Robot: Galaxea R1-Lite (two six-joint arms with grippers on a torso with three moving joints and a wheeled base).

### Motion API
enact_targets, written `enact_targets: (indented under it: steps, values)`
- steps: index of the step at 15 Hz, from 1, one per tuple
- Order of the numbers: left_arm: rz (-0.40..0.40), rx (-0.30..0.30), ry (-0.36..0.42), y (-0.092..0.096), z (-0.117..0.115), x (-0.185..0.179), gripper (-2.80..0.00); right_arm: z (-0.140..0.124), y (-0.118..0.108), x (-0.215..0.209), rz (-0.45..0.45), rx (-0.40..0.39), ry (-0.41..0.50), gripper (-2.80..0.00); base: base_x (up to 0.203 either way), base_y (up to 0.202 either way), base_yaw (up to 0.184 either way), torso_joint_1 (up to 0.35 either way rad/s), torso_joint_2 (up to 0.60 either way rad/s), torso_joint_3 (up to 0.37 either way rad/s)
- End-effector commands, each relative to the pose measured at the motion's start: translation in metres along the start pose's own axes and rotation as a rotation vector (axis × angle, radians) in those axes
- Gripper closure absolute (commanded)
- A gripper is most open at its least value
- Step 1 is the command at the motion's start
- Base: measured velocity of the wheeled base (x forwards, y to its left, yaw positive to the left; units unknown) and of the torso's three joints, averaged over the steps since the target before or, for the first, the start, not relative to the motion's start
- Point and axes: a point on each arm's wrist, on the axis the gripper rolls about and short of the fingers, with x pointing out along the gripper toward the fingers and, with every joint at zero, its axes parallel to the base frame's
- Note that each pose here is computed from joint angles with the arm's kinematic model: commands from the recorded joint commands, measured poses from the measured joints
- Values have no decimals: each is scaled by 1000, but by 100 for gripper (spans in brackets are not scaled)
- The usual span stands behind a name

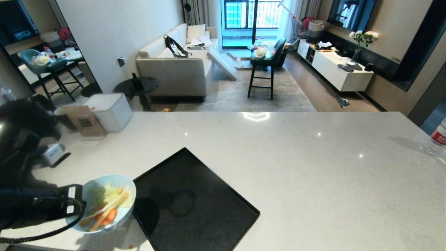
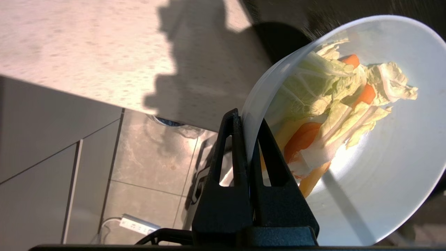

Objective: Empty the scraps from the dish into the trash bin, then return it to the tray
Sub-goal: Move the bowl over the trash can

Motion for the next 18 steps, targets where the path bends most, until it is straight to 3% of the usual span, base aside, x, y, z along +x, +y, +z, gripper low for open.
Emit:
enact_targets:
  steps: [1, 6, 12, 16, 18]
  values:
    - [39, -72, -64, 16, -2, -15, 0, 0, 0, 0, 0, 1, -1, 0, 0, 0, 0, 0, 0, 0]
    - [97, -137, -115, 30, -15, -25, 0, 0, 0, 0, 0, 0, -1, 0, 0, 0, 0, 0, 0, 0]
    - [116, -153, -73, 37, -45, -22, 0, 0, 0, 0, 0, 1, -1, 0, 0, 0, 0, 0, 0, 0]
    - [66, -64, -96, 33, -51, -28, 0, 0, 0, 0, 0, 1, -1, 0, 0, 0, 0, 0, 0, 0]
    - [46, -58, -95, 33, -53, -29, 0, 0, 0, 0, 0, 1, -1, 0, 0, 0, 0, 0, 0, 0]
